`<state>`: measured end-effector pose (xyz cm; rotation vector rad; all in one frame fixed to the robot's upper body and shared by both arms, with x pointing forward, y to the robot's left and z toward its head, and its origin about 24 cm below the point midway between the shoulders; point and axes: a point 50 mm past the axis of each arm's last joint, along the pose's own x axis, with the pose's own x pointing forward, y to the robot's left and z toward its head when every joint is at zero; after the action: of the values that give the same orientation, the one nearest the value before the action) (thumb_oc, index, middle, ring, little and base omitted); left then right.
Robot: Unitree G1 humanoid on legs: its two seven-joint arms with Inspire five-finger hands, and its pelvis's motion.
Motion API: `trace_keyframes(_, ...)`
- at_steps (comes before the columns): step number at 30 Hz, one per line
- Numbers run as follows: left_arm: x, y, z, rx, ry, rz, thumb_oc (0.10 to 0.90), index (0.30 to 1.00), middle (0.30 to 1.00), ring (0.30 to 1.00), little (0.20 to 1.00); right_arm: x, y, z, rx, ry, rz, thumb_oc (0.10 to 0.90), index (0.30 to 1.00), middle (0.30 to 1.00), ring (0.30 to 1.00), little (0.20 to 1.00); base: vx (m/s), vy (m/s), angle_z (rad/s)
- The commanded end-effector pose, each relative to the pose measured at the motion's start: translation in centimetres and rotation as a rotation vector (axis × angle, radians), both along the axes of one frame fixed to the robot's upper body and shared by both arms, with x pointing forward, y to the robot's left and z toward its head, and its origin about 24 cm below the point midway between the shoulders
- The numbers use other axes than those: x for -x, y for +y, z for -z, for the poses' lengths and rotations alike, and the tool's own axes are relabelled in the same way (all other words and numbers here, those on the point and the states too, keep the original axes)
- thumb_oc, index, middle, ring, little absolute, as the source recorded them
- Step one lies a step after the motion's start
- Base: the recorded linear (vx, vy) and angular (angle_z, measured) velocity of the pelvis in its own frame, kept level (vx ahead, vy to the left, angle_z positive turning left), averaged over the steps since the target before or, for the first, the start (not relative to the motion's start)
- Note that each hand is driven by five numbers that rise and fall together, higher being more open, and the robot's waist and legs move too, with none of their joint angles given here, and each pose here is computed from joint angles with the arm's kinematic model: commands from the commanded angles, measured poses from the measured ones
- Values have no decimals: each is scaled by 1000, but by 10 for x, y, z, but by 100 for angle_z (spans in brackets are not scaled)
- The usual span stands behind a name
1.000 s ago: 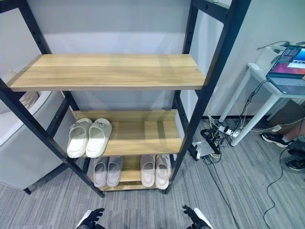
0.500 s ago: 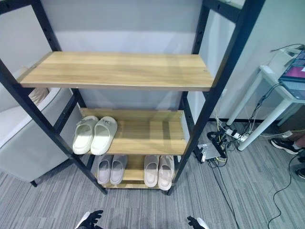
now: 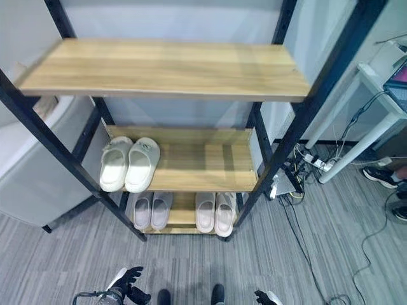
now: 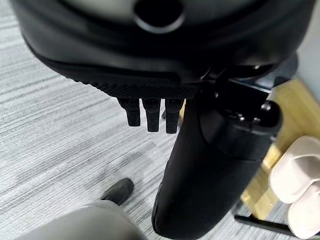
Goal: Arrange the slippers neatly on the shoe rack.
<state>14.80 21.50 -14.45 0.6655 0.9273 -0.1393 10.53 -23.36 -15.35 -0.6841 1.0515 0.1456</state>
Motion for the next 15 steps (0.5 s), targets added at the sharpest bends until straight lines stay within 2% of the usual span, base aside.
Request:
trace_keyframes(1,-12,4,-6,-21,-45,37,800,900,900,900,900,-28,-9,-12,38,-97,-20,800,900,900,900,900,-95,63,-4)
trace_keyframes(6,-1,18,-5,-40,-24,0,800,900,900,900,900,-9,-6,-5,29,-38,-22,800,900,900,900,900,-58,5,12)
trace_keyframes(11,5,16,-2,-26,-8,-12,800,900,900,900,900,-2,-6,-2,36,-11,-36,800,900,900,900,900,-5,-38,-5)
trace_keyframes(15,5,3,1,6,4,27,800,900,900,900,900,8,-8,1,53,32,-51,800,900,900,900,900,1,-41,-1)
